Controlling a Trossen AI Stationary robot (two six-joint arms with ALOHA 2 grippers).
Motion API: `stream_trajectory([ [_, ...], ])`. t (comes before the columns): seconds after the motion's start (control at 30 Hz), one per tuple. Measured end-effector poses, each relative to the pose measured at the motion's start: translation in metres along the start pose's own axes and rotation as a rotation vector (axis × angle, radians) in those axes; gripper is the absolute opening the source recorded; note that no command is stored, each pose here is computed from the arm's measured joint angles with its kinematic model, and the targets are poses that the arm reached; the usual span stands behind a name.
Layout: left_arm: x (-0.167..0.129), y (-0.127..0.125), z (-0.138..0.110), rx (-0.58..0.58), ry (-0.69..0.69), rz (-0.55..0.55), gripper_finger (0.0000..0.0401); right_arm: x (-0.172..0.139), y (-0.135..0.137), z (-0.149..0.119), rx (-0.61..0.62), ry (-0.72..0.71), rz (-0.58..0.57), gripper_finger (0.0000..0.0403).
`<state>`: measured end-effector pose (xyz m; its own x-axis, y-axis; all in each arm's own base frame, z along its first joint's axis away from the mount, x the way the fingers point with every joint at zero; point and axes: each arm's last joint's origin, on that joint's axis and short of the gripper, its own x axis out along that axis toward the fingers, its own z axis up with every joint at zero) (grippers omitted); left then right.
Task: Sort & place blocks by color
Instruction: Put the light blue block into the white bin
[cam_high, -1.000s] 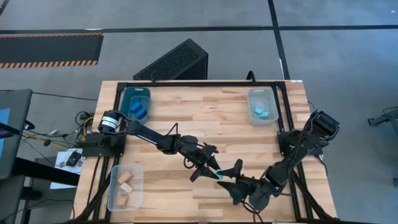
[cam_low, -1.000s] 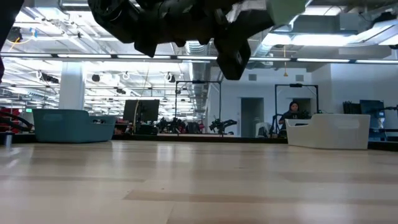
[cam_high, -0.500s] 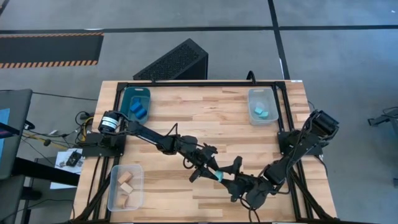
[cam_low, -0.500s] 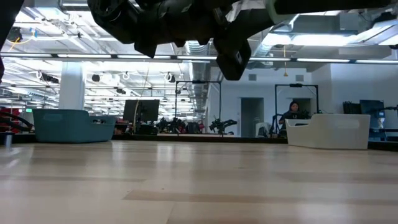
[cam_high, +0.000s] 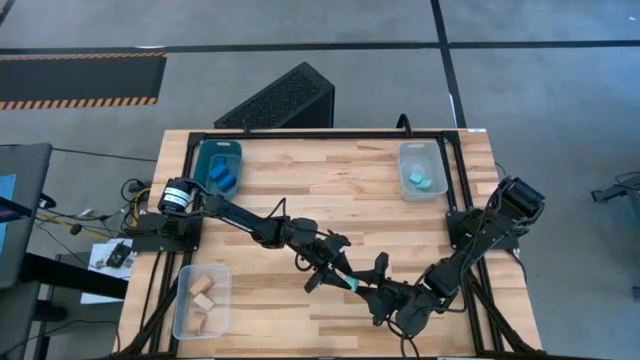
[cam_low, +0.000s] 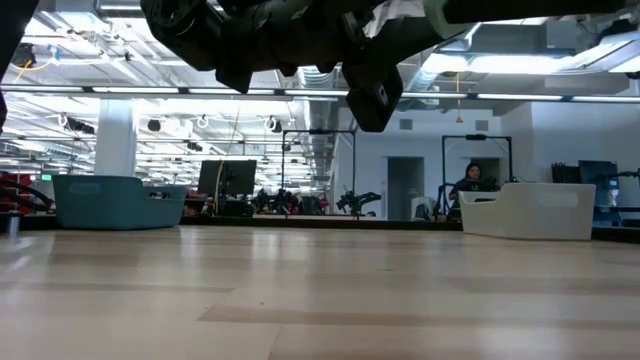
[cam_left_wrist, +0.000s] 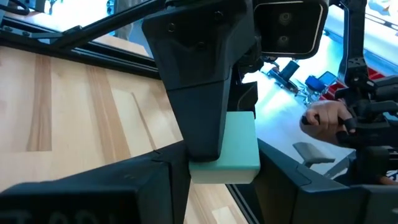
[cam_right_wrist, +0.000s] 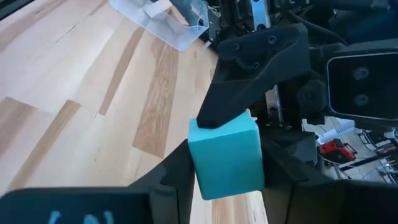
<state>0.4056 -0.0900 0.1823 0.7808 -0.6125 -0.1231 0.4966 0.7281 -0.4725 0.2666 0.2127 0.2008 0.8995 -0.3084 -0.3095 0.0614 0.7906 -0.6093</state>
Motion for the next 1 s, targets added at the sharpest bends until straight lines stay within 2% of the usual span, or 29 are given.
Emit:
stream_trajectory([
  [0.27,-0.003,0.005,0.002,0.004,-0.004,0.006,0.0142,-0.001,0.0,0.0,0.013,0.004,-0.017,0.0153],
  [0.43,-0.01,0.018,0.009,0.01,-0.026,0.051,0.0177,-0.001,-0.006,-0.006,0.008,0.053,-0.071,0.015],
  [0.67,-0.026,0.042,0.017,0.01,-0.03,0.102,0.0233,-0.009,-0.026,-0.023,0.103,0.186,-0.097,0.0136],
  [0.8,-0.034,0.051,0.011,0.007,-0.011,0.123,0.0249,-0.015,-0.036,-0.03,0.143,0.238,-0.112,0.0137],
  [1.0,-0.049,0.059,-0.005,-0.024,0.026,0.173,0.0251,-0.019,-0.054,-0.041,0.225,0.323,-0.17,0.0138],
])
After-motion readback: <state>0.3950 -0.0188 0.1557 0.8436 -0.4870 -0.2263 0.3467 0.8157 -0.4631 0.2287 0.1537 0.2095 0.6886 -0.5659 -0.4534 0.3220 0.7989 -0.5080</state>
